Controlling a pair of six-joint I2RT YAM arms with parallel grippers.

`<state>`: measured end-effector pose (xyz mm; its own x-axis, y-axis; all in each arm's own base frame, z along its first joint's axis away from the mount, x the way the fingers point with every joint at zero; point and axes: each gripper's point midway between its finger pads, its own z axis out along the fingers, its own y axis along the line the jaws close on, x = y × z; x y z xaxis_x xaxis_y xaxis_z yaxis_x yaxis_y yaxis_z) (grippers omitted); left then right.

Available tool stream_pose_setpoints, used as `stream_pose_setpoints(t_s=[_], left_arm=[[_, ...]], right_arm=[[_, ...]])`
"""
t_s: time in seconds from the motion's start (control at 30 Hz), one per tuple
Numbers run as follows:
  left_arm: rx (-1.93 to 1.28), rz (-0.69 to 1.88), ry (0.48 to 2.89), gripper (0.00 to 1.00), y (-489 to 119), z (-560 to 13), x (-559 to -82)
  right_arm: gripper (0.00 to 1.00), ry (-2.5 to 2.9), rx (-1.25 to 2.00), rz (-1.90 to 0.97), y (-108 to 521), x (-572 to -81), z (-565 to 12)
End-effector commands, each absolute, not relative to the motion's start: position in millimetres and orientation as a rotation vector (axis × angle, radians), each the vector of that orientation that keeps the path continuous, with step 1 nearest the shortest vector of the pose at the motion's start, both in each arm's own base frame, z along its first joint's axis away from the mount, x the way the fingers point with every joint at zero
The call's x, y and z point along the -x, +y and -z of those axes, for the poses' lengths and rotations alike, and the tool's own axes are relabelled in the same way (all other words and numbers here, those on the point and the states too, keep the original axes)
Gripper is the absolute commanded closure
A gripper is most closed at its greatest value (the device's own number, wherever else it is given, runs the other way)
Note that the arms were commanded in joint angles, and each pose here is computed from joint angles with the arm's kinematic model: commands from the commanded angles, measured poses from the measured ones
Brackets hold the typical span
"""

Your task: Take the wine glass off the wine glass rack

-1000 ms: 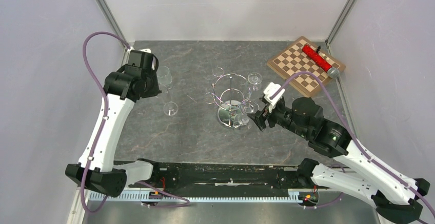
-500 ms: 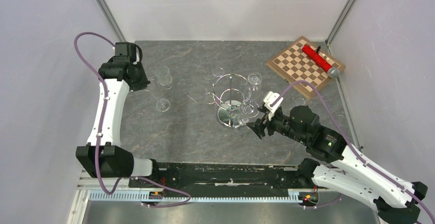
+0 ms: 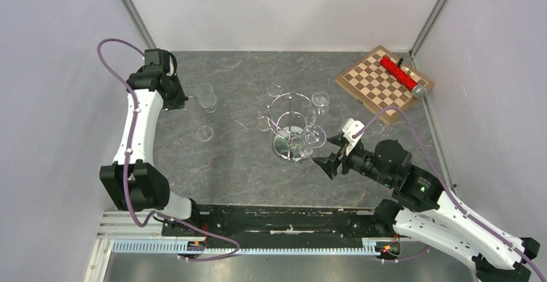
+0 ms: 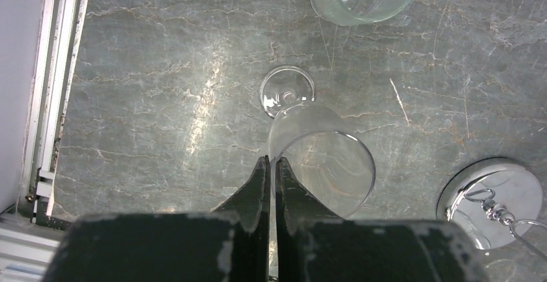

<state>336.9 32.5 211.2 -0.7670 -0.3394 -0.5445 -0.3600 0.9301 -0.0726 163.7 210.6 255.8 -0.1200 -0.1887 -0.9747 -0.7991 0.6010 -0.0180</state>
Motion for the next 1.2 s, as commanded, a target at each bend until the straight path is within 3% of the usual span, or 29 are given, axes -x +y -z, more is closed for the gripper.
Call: stream_pose_setpoints(t_s=[0.0, 0.07, 0.37, 0.4, 0.5, 0.8, 1.17], left_arm=[[0.462, -0.039, 2.461, 0.98, 36.1, -221.0, -357.5], [0.46, -0.032, 2.462, 0.94, 35.1, -220.8, -358.9], [0.423, -0.016, 2.456, 0.6, 33.0, -231.3, -360.3], [0.422, -0.022, 2.452, 0.48, 34.0, -233.7, -359.5], [0.422, -0.023, 2.439, 0.3, 33.7, -239.6, -357.6], [0.395, 0.066, 2.367, 0.26, 20.6, -266.8, -338.6], [0.214, 0.41, 2.269, 0.26, -38.2, -300.6, -312.9]], right_arm=[[0.25, 1.617, 0.788, -0.656, 204.9, -161.2, -267.2], [0.24, 1.613, 0.755, -0.629, 198.5, -164.4, -271.9], [0.19, 1.62, 0.663, -0.605, 186.5, -168.6, -290.6], [0.18, 1.612, 0.659, -0.615, 186.5, -167.4, -294.4], [0.15, 1.599, 0.642, -0.629, 185.1, -165.9, -301.0], [0.12, 1.775, 0.522, -0.557, 170.3, -173.8, -292.9], [0.09, 1.92, 0.342, -0.604, 174.7, -177.6, -281.1]])
